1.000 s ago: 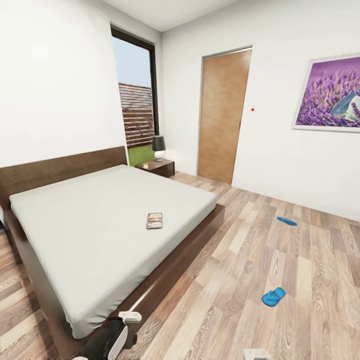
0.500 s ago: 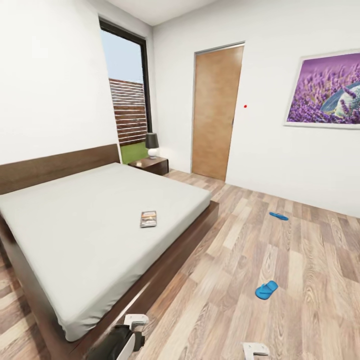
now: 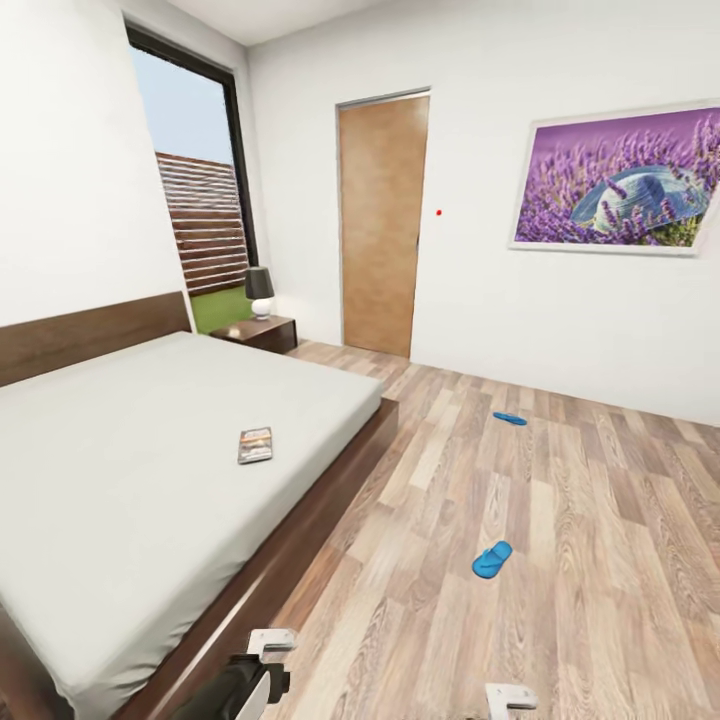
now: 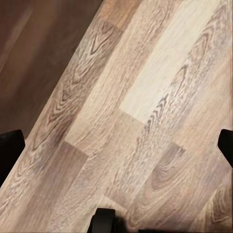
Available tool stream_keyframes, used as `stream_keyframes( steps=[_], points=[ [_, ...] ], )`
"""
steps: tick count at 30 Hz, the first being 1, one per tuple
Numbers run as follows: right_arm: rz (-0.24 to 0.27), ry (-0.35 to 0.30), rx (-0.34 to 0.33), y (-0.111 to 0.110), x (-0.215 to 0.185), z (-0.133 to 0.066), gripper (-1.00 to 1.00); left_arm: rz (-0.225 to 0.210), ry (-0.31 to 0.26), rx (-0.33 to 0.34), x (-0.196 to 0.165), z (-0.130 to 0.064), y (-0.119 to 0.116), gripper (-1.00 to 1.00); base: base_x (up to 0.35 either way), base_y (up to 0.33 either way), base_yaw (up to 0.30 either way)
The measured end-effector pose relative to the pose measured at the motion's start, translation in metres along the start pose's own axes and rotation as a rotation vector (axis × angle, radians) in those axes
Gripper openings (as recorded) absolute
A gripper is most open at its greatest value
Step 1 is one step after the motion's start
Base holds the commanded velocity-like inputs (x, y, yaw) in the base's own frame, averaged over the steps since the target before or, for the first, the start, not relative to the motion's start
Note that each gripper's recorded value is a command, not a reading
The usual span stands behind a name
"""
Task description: In the bedroom, move the book from the bed onto either nightstand, and place the two sandals side by side next to the bed.
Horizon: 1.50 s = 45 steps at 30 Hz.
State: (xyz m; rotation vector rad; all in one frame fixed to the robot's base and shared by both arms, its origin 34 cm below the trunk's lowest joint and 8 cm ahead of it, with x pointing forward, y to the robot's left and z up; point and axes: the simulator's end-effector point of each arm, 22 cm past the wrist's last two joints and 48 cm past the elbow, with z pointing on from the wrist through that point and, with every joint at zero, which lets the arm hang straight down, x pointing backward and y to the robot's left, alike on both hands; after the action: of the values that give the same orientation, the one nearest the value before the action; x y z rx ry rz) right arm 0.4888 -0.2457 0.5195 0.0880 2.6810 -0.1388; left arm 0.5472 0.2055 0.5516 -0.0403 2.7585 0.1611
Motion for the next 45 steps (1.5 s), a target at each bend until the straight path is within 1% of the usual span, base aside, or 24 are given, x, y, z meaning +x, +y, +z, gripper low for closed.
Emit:
stream_keyframes(
  steps=[12,16,22,32,37,45],
  points=[
    [-0.001,-0.009,-0.004,0.002,-0.004,-0.001,1.0,-0.004,-0.008,0.001,-0.002,0.0,0.0,1.0,0.0,0.0,-0.288],
    [-0.002,-0.003,-0.003,0.002,-0.001,0.0,1.0,-0.01,-0.026,0.001,-0.006,0.0,0.0,1.0,0.0,0.0,-0.233],
    [-0.003,0.006,-0.002,0.001,0.003,0.001,1.0,-0.012,-0.029,0.001,-0.005,0.001,0.0,1.0,0.0,0.0,-0.063],
    [-0.004,0.023,-0.001,0.001,0.01,0.004,1.0,-0.011,-0.015,0.001,0.001,0.006,-0.001,1.0,0.007,0.0,-0.008],
    [-0.004,0.029,-0.002,0.001,0.013,0.005,1.0,-0.01,-0.008,0.0,0.004,0.008,-0.001,1.0,0.197,0.0,-0.094],
    [-0.007,0.029,-0.011,0.004,0.013,0.005,1.0,-0.01,-0.006,0.0,0.005,0.008,-0.001,1.0,0.327,0.0,-0.271]
  ],
)
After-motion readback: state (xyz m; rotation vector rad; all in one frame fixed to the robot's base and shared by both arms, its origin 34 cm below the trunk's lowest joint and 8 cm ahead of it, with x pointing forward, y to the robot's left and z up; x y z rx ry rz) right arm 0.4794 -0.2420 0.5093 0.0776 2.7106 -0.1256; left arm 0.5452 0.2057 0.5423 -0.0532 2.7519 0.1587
